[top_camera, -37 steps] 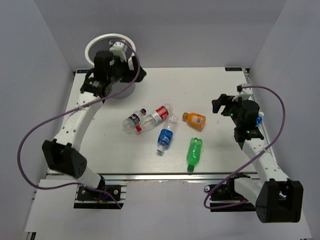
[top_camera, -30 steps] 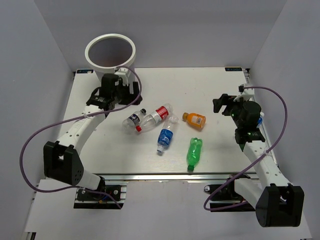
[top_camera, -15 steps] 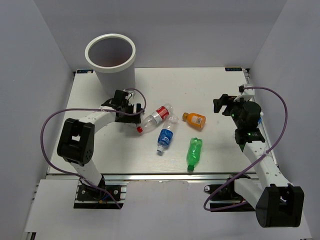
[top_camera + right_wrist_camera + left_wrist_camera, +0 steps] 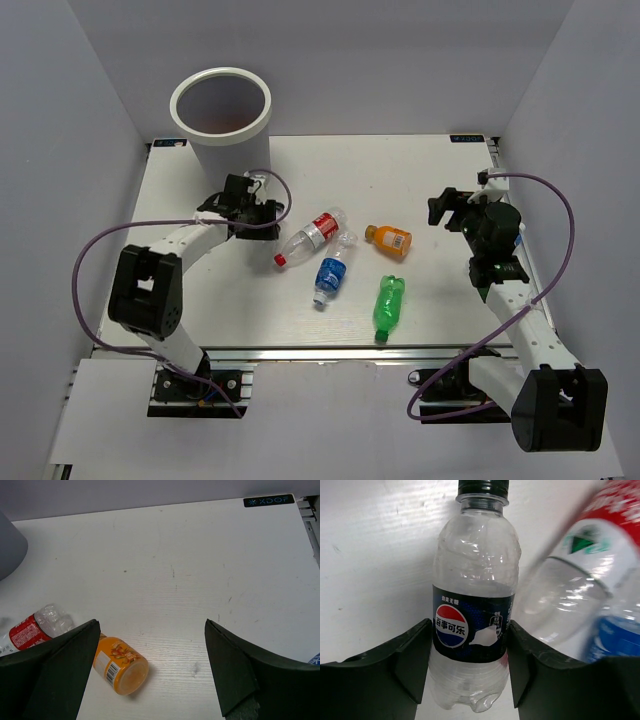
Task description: Put the plastic bottles in the bin
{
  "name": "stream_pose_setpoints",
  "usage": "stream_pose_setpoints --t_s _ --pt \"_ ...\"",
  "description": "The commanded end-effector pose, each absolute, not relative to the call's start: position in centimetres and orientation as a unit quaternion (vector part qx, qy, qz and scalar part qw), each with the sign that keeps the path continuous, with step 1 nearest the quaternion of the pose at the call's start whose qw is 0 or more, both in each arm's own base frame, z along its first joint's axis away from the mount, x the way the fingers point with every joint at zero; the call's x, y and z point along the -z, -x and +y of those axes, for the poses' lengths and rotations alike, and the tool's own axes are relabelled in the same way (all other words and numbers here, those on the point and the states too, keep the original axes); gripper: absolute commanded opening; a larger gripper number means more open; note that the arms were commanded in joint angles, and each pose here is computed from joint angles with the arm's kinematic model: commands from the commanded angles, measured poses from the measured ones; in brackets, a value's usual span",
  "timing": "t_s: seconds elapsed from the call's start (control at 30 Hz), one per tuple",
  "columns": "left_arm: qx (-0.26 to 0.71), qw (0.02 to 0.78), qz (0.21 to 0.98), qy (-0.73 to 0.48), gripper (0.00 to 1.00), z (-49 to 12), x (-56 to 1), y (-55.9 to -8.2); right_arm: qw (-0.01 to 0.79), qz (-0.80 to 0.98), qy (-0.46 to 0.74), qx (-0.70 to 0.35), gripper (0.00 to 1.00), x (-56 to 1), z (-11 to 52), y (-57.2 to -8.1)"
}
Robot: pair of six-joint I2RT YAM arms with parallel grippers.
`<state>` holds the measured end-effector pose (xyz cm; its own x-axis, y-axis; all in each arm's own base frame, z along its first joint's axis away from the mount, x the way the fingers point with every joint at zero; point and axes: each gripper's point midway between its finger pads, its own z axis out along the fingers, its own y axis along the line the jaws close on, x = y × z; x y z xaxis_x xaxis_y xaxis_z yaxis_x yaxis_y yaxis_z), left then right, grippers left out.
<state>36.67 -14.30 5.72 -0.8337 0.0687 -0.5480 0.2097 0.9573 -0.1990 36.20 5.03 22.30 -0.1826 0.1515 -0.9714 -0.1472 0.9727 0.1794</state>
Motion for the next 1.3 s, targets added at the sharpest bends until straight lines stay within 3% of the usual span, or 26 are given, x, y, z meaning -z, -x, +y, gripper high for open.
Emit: stream_pose_setpoints --t_s 0.0,0.2,0.37,0.47,0.7,0.8,0.83,0.87,1.27 --pt "0.183 0.414 0.887 -0.095 0.44 -16.3 -17.3 -39.6 0.664 0.74 -0.011 -0.105 0.89 -24.2 4.4 -36.8" --pt "0.254 0.533 0.796 -0.132 0.41 -18.5 -30.3 -40.0 0.669 0.738 -0.032 -0.088 0.89 -24.3 3.5 -36.9" --pt "0.232 0.628 0.735 -0.109 0.43 -17.7 -40.1 -42.9 0.673 0.736 -0.014 -0.075 0.89 -24.5 3.4 -36.7" --pt "0.196 0.644 0.736 -0.073 0.43 -16.4 -40.3 -46.2 0.666 0.742 -0.002 -0.075 0.89 -24.0 3.6 -36.5" --pt "0.183 0.634 0.751 0.007 0.53 -11.0 -39.7 -54.6 0.651 0.754 0.006 -0.092 0.89 -23.9 4.3 -36.4" --pt "0.171 0.625 0.761 0.009 0.76 -9.6 -38.4 -56.0 0.627 0.774 0.006 -0.084 0.89 -23.5 4.1 -36.5" --pt "0.168 0.627 0.761 0.014 0.95 -8.8 -38.4 -56.3 0.624 0.777 0.005 -0.082 0.89 -23.4 4.0 -36.5" --pt "0.17 0.627 0.76 0.018 0.98 -8.5 -38.5 -56.4 0.622 0.779 0.003 -0.081 0.89 -23.3 4.0 -36.5" --pt "0.222 0.618 0.753 -0.03 0.98 -9.7 -40.7 -53.0 0.607 0.792 -0.025 -0.07 0.89 -22.3 3.3 -36.8"
